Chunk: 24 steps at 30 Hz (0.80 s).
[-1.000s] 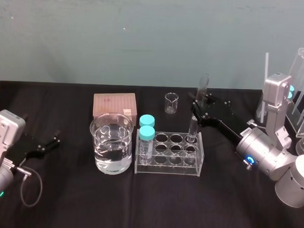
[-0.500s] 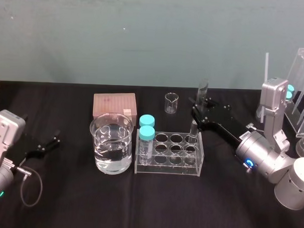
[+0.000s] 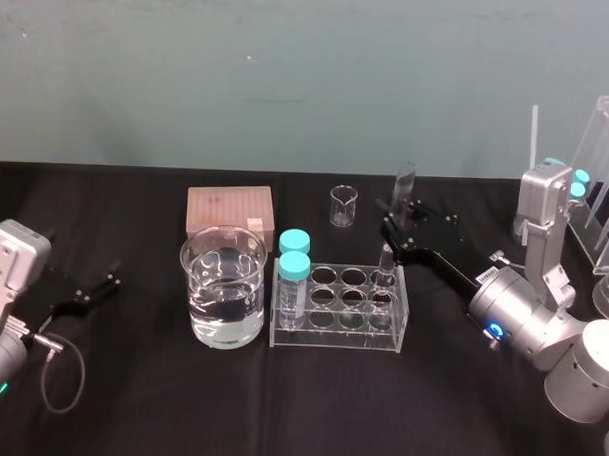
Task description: Hold the test tube with one hand and immerse one end into the beaker, then return it to the test tube rack.
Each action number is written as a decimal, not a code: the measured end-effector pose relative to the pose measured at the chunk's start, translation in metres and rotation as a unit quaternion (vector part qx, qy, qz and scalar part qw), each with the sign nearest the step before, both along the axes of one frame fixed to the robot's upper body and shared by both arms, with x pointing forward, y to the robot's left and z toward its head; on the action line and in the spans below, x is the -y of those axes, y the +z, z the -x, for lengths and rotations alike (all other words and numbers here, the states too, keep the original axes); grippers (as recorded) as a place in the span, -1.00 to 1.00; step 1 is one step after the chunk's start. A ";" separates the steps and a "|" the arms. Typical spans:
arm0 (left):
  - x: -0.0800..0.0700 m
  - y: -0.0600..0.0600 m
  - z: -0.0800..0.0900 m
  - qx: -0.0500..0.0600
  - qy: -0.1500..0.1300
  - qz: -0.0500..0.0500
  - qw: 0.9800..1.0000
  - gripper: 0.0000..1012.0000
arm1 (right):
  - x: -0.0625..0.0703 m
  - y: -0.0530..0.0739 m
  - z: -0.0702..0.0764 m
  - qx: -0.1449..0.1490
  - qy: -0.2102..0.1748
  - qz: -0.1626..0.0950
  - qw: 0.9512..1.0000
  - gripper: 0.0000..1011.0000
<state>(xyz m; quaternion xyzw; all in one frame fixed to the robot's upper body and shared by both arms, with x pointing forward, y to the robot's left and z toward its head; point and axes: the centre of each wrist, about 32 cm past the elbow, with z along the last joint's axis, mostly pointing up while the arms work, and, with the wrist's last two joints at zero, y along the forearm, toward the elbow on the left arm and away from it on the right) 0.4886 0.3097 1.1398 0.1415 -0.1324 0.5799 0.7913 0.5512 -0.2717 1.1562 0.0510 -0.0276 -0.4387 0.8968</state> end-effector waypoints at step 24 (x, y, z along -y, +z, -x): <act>0.000 0.000 0.000 0.000 0.000 0.000 1.000 0.98 | 0.002 -0.015 -0.003 -0.009 -0.002 0.001 1.000 -0.55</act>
